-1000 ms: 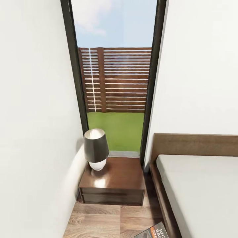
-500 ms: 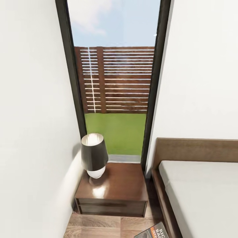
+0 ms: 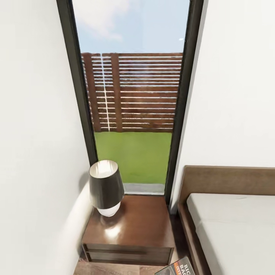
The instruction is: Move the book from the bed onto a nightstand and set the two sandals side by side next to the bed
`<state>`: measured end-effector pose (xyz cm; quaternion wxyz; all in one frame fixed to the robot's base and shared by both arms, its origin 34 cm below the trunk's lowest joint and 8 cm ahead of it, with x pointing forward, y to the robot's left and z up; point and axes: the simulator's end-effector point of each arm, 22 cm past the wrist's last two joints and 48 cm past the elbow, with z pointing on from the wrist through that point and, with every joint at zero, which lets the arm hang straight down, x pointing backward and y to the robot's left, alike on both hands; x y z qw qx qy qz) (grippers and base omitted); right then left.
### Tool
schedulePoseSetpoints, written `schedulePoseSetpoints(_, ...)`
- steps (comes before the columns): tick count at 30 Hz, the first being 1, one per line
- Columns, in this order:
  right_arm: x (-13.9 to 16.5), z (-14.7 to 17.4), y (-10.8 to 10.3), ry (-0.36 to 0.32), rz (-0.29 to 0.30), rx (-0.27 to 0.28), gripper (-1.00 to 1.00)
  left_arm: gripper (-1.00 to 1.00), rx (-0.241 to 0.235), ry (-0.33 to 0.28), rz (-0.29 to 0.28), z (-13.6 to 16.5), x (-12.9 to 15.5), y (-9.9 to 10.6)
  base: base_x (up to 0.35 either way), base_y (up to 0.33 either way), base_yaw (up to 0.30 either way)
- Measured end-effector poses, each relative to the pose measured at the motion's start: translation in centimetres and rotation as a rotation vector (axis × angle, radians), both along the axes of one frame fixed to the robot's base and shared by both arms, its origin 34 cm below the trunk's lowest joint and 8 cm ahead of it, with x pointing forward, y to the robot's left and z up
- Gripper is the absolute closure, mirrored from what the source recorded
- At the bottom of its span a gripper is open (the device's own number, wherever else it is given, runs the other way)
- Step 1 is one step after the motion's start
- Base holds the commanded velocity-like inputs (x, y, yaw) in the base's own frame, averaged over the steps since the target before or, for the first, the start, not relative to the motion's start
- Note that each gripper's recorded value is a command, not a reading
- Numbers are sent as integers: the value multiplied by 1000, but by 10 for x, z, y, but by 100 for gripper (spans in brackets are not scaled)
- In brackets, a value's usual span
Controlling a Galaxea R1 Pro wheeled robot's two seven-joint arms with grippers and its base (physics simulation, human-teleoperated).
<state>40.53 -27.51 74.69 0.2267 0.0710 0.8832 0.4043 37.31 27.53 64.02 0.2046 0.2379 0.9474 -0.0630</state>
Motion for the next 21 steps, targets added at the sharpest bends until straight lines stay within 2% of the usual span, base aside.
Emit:
schedulePoseSetpoints(10,0,0,0,1,-1,-1,100,-100,0,0,0,0,0,0,264,0,0)
schedulePoseSetpoints(21,1,-1,-1,2,-3,-2,100,-100,-1,1,0,0,0,0,27,0,0)
